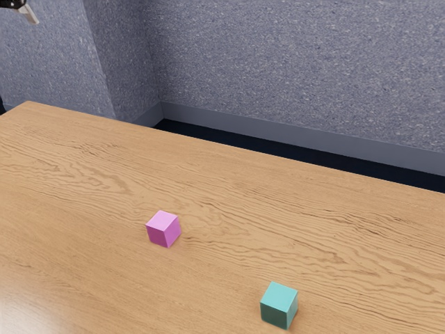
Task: Pick up the blue block with one arm, and put the blue block on the pink block with one arm
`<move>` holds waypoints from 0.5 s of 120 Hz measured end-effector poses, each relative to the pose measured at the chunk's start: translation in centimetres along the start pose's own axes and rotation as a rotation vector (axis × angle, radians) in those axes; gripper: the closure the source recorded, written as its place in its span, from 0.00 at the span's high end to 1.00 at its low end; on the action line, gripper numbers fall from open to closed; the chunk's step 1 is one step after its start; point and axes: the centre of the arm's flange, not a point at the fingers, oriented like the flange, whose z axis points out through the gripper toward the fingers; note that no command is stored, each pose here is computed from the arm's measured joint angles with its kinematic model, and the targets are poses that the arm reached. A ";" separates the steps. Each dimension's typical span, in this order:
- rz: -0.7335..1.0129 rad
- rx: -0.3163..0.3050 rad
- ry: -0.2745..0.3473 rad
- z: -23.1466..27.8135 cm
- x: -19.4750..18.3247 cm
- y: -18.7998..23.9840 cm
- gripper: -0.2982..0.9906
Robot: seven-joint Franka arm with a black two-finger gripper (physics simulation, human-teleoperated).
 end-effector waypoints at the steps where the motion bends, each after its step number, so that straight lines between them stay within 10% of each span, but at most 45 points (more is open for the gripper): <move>1: 0.000 0.001 0.002 0.0 0.0 0.0 0.77; 29: 0.158 -0.138 0.212 6.6 3.0 3.8 0.77; 45: 0.501 -0.187 0.087 7.7 17.8 10.6 0.77; 60: 0.600 -0.206 -0.006 11.5 23.7 12.0 0.77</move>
